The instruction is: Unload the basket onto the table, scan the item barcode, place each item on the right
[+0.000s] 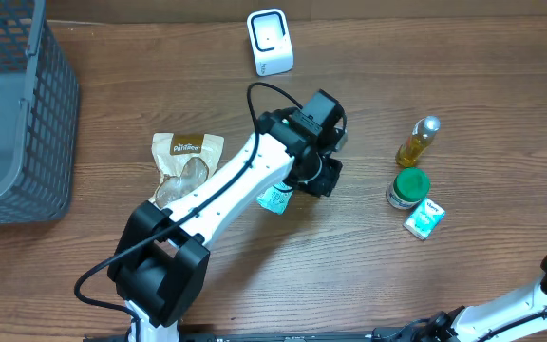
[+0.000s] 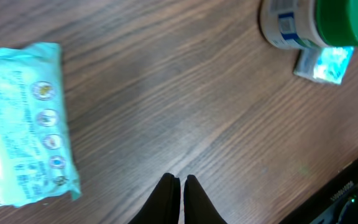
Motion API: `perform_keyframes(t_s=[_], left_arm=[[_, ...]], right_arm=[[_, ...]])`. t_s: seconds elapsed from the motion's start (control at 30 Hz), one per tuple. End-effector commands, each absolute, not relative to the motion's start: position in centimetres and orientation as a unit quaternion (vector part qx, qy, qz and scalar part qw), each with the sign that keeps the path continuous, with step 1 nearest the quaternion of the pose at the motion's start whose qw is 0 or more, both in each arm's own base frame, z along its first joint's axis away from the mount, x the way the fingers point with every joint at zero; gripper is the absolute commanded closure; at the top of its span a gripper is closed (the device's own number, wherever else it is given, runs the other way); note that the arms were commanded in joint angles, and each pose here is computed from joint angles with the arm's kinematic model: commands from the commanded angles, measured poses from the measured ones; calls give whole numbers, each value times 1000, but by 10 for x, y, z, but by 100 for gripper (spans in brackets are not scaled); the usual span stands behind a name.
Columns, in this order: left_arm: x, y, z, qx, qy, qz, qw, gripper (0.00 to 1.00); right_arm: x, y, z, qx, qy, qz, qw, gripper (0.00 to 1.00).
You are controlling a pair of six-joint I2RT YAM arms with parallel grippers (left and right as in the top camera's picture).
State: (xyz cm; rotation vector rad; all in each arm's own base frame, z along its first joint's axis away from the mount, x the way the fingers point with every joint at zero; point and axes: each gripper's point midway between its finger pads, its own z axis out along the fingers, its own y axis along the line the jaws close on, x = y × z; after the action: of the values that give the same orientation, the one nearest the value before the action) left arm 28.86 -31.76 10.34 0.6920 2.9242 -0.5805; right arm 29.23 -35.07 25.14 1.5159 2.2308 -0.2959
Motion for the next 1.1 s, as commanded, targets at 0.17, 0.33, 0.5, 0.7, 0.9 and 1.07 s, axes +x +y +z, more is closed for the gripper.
perform_keyframes(t_s=[0.17, 0.33, 0.5, 0.7, 0.9, 1.07], left_arm=[[263, -330, 93, 246, 951, -186, 18, 92], [254, -327, 79, 242, 956, -165, 11, 92], [251, -311, 60, 206, 971, -124, 8, 94], [245, -302, 40, 174, 978, -116, -4, 95], [244, -303, 33, 142, 982, -121, -6, 96], [245, -305, 33, 140, 982, -126, -2, 96]], right_arm=[[291, -351, 261, 545, 800, -113, 224, 0], [291, -351, 261, 545, 800, -113, 224, 0], [291, -351, 261, 545, 800, -113, 224, 0], [291, -351, 261, 545, 800, -113, 224, 0], [291, -351, 261, 545, 800, -113, 224, 0], [291, -351, 261, 545, 800, -113, 224, 0]])
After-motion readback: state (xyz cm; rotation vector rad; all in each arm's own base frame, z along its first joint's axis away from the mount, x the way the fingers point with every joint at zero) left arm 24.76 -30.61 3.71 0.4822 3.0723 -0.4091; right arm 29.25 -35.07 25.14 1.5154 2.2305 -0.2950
